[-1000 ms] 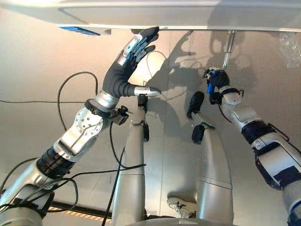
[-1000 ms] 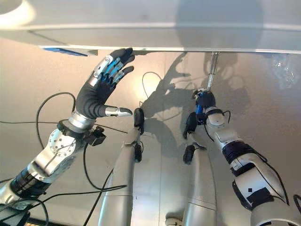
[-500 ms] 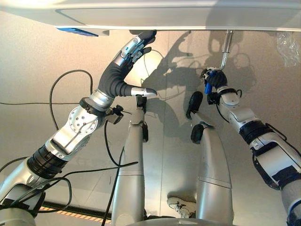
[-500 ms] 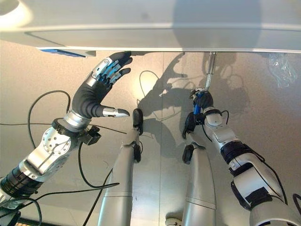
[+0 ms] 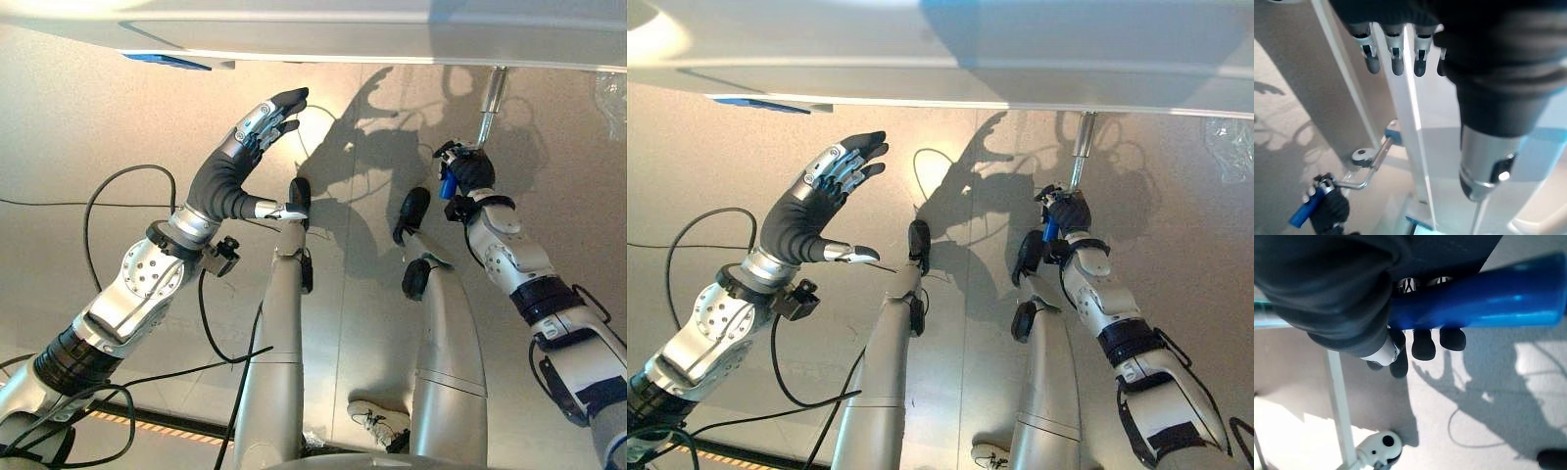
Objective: Raise the hospital bed
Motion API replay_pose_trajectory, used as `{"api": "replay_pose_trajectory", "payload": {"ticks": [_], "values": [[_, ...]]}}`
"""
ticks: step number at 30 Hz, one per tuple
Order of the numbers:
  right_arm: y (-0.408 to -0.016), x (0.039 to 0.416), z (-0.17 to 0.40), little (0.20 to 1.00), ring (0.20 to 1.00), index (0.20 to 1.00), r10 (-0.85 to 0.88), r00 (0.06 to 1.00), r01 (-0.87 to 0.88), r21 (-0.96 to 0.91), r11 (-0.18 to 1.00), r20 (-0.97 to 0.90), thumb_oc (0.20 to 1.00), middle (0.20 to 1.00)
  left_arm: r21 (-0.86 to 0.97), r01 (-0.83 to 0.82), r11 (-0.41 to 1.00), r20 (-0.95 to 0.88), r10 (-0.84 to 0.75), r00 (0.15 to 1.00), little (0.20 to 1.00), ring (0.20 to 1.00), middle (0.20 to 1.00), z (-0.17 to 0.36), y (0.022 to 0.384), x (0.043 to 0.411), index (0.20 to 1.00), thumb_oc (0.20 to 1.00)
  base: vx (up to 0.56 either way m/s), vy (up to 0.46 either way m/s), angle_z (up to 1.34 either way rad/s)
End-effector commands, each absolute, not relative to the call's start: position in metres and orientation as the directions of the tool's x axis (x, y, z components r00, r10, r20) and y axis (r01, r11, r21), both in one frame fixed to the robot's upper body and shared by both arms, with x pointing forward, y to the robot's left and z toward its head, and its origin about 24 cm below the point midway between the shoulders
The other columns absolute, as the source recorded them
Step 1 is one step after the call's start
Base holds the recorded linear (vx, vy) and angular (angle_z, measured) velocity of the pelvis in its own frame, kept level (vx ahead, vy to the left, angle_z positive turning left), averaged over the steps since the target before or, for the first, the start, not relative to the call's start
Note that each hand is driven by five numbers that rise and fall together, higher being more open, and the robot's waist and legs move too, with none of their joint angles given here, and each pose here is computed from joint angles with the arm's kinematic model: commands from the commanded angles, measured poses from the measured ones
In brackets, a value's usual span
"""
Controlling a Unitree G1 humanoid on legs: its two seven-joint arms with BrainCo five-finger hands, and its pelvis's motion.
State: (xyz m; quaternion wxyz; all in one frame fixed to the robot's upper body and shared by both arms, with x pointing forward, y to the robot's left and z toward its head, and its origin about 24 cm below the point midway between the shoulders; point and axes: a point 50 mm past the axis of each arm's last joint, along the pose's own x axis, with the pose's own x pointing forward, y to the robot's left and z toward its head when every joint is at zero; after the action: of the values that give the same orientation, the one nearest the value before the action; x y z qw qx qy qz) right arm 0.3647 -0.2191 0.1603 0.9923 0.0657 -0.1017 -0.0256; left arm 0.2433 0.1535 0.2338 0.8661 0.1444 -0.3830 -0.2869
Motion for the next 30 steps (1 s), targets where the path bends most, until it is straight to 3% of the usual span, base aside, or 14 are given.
{"api": "replay_pose_trajectory", "payload": {"ticks": [1,11,18,25,26,27,30], "values": [[-0.120,0.260,0.267,0.200,0.200,0.200,0.370,0.355,-0.675,-0.039,0.737,0.858,0.200,0.200,0.454,0.458,0.764,0.653,-0.635,0.412,1.000,1.000,1.000,0.244,0.146,0.214,1.000,1.000,0.00,0.000,0.00],[-0.163,0.256,0.260,0.200,0.200,0.200,0.181,0.400,-0.630,0.126,0.767,0.898,0.200,0.200,0.438,0.459,0.773,0.655,-0.624,0.425,1.000,1.000,1.000,0.241,0.152,0.212,1.000,1.000,0.00,0.000,0.00],[-0.167,0.258,0.260,0.200,0.200,0.200,0.175,0.409,-0.609,0.125,0.783,0.896,0.200,0.200,0.440,0.464,0.769,0.660,-0.627,0.414,1.000,1.000,1.000,0.241,0.150,0.212,1.000,1.000,0.00,-0.013,-0.02],[-0.166,0.271,0.251,0.200,0.200,0.200,0.210,0.496,-0.490,0.072,0.869,0.842,0.200,0.200,0.463,0.451,0.763,0.666,-0.635,0.390,1.000,1.000,1.000,0.243,0.146,0.211,1.000,1.000,0.00,0.000,0.00],[-0.165,0.278,0.245,0.564,0.564,0.564,0.201,0.537,-0.447,0.074,0.892,0.819,0.564,0.564,0.458,0.446,0.769,0.673,-0.628,0.391,1.000,1.000,1.000,0.243,0.146,0.211,1.000,1.000,0.00,0.000,0.00],[-0.166,0.284,0.239,1.000,1.000,1.000,0.193,0.577,-0.391,0.061,0.919,0.794,1.000,1.000,0.458,0.446,0.769,0.673,-0.628,0.391,1.000,1.000,1.000,0.243,0.145,0.211,1.000,1.000,0.00,0.000,0.00],[-0.164,0.286,0.237,1.000,1.000,1.000,0.203,0.589,-0.375,0.042,0.926,0.782,1.000,1.000,0.458,0.444,0.770,0.673,-0.627,0.392,1.000,1.000,1.000,0.243,0.145,0.211,1.000,1.000,0.00,0.000,0.00]]}}
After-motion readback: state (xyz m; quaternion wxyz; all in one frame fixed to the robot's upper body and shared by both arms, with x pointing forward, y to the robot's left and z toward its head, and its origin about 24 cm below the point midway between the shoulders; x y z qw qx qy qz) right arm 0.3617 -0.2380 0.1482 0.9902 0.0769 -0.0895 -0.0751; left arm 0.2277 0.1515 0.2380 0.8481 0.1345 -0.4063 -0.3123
